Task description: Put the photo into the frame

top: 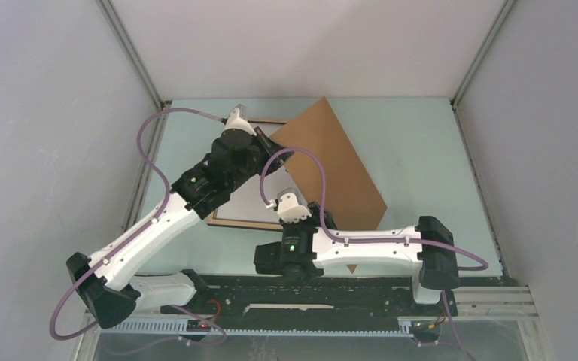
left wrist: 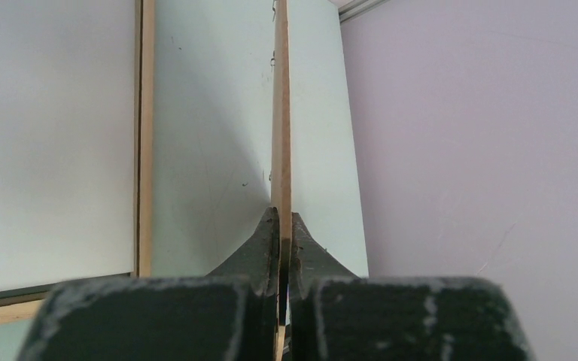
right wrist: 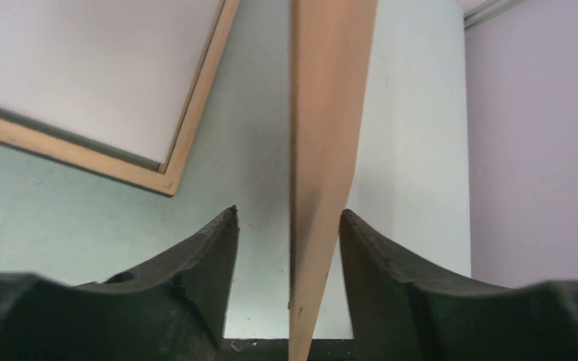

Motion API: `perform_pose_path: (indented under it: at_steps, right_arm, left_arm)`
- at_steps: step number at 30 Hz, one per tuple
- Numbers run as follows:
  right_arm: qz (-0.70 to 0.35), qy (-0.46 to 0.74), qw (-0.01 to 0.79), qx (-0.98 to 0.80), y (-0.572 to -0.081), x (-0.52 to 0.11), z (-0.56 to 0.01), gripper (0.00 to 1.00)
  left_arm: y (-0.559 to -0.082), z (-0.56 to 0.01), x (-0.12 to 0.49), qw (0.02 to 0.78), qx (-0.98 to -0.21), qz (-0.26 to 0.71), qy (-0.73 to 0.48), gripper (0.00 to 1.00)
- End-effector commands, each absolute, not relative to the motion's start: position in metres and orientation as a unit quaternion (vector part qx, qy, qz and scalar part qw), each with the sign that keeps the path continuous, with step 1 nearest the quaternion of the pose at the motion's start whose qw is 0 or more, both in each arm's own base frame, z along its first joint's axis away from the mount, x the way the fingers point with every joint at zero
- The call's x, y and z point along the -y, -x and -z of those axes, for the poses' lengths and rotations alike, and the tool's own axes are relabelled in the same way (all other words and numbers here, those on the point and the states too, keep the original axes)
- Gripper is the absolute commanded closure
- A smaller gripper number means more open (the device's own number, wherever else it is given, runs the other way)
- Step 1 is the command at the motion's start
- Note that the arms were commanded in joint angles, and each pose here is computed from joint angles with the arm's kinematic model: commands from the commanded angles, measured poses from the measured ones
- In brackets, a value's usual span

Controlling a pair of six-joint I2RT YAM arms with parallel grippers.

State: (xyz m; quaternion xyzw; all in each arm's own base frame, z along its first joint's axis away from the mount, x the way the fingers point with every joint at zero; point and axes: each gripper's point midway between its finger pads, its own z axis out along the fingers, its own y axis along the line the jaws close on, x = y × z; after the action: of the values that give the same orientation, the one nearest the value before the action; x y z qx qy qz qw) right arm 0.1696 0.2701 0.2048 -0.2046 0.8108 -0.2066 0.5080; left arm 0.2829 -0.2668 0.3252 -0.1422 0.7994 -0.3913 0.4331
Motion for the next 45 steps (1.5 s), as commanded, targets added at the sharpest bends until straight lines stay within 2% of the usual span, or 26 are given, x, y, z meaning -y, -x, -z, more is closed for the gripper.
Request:
perform_pose_path:
  at_steps: [1,3,8,11,12,13,15,16,18,19,20,22,27,31,36,39,45]
  right_arm:
    - [0.210,0.169,0.551,-0.789,-0.180,-0.255,-0.238,0.47]
    - [0.205,0.162,0.554,-0.790,-0.181,-0.254,-0.240,0.51]
    - [0.208,0.142,0.554,-0.794,-0.189,-0.247,-0.241,0.74]
    - [0.210,0.133,0.558,-0.792,-0.193,-0.244,-0.241,0.79]
    - [0.212,0.131,0.559,-0.791,-0.194,-0.243,-0.241,0.85]
    - [0.212,0.129,0.560,-0.790,-0.195,-0.242,-0.243,0.99]
    - [0.211,0.125,0.563,-0.789,-0.197,-0.238,-0.246,1.00]
    - [0.210,0.122,0.562,-0.790,-0.198,-0.235,-0.249,1.00]
    - [0.210,0.115,0.562,-0.792,-0.200,-0.226,-0.256,1.00]
    - [0.209,0.108,0.562,-0.793,-0.202,-0.218,-0.260,1.00]
    - [0.206,0.102,0.562,-0.795,-0.203,-0.209,-0.267,1.00]
    - [0.205,0.092,0.555,-0.801,-0.207,-0.193,-0.275,1.00]
    - [0.142,0.081,0.528,-0.833,-0.220,-0.164,-0.281,1.00]
    - [0.002,0.058,0.522,-0.851,-0.234,-0.149,-0.292,1.00]
    - [-0.110,0.022,0.516,-0.849,-0.246,-0.125,-0.314,1.00]
    - [-0.181,0.011,0.506,-0.843,-0.251,-0.121,-0.325,1.00]
    - [-0.300,0.001,0.473,-0.829,-0.264,-0.124,-0.337,1.00]
  left_arm:
    - [-0.282,-0.397,0.269,0.466,-0.737,0.463,0.161,1.00]
    - [-0.283,-0.396,0.269,0.466,-0.738,0.461,0.162,1.00]
    - [-0.283,-0.392,0.266,0.466,-0.738,0.458,0.169,1.00]
    - [-0.283,-0.392,0.263,0.468,-0.736,0.456,0.175,1.00]
    - [-0.283,-0.392,0.261,0.470,-0.735,0.456,0.177,1.00]
    - [-0.283,-0.393,0.262,0.470,-0.735,0.456,0.176,1.00]
    - [-0.282,-0.396,0.263,0.475,-0.734,0.456,0.163,0.97]
    - [-0.282,-0.398,0.263,0.479,-0.734,0.456,0.154,0.79]
    - [-0.279,-0.400,0.265,0.485,-0.737,0.455,0.124,0.32]
    - [-0.276,-0.404,0.266,0.488,-0.738,0.455,0.101,0.18]
    - [-0.274,-0.404,0.265,0.492,-0.741,0.450,0.081,0.10]
    - [-0.267,-0.405,0.258,0.503,-0.742,0.441,0.048,0.01]
    - [-0.256,-0.403,0.200,0.550,-0.745,0.378,0.012,0.00]
    - [-0.260,-0.366,0.132,0.561,-0.782,0.268,0.037,0.00]
    - [-0.276,-0.294,0.079,0.507,-0.832,0.208,0.087,0.00]
    - [-0.296,-0.249,0.062,0.449,-0.857,0.210,0.139,0.00]
    - [-0.359,-0.190,0.025,0.414,-0.857,0.196,0.236,0.01]
